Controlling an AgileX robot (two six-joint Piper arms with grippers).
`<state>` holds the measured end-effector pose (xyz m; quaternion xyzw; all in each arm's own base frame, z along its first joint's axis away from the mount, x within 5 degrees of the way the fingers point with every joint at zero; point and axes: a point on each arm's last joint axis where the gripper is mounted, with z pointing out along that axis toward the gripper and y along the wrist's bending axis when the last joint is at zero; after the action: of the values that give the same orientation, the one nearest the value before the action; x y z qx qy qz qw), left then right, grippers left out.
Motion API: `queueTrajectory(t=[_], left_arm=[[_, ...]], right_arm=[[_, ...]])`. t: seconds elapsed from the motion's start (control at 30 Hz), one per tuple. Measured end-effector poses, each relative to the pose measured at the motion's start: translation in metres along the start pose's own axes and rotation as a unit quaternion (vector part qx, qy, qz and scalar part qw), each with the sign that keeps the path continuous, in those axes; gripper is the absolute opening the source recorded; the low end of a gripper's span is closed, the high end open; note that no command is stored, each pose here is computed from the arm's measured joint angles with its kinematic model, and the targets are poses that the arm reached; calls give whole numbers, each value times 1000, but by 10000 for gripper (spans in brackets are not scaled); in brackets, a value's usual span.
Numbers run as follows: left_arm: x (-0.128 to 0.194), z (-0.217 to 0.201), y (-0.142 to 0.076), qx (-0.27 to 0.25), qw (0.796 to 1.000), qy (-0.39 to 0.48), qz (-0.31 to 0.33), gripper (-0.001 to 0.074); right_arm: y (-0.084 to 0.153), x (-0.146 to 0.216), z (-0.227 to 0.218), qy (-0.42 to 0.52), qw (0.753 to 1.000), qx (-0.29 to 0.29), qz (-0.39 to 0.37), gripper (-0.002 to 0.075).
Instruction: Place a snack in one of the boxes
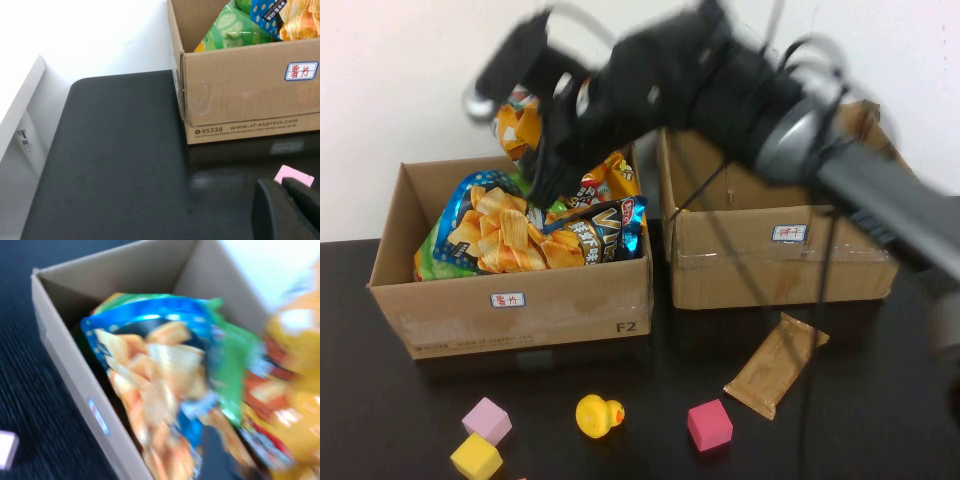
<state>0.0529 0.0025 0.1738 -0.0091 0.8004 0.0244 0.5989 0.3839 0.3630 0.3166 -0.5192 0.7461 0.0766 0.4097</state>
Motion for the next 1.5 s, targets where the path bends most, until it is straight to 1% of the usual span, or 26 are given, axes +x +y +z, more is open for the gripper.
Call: queueTrajectory(t=[0.1,0.17,0.23,0.27,0.33,0.43,0.53,0.67,0.73,0.77,0.93,1.07,1.27,1.43,1.5], left_arm=[[0,0,0,0,1000,0,0,-1],[0,0,0,0,1000,0,0,-1],[0,0,0,0,1000,0,0,-1],[0,0,0,0,1000,0,0,-1],[0,0,0,0,1000,0,0,-1],[0,0,0,0,1000,0,0,-1],[0,0,0,0,1000,0,0,-1],[0,0,0,0,1000,0,0,-2],[0,0,0,0,1000,0,0,-3],[0,0,0,0,1000,0,0,-3],[0,0,0,0,1000,0,0,-3],[0,0,0,0,1000,0,0,-3],[0,0,0,0,1000,0,0,-3],[0,0,0,0,1000,0,0,-3],[0,0,0,0,1000,0,0,-3]], right_arm=[[-7,-10,-41,15,1000,11,14,322],[-9,-12,-62,33,999,13,24,186],[-9,-13,-80,49,998,14,26,88],[-8,-14,-90,55,998,14,25,57],[-6,-16,-107,67,997,14,23,24],[-4,-19,-130,75,997,14,20,6],[-4,-21,-143,68,997,19,21,1],[1,-9,-159,89,995,11,31,0],[5,0,-177,91,995,9,32,0],[10,8,-183,92,995,7,35,0],[25,38,-227,35,998,26,54,-1],[43,76,-251,36,997,29,62,-1],[69,133,-284,55,992,26,108,-1],[91,179,-311,-10,992,47,115,-1],[101,202,-312,-38,990,58,125,-1]])
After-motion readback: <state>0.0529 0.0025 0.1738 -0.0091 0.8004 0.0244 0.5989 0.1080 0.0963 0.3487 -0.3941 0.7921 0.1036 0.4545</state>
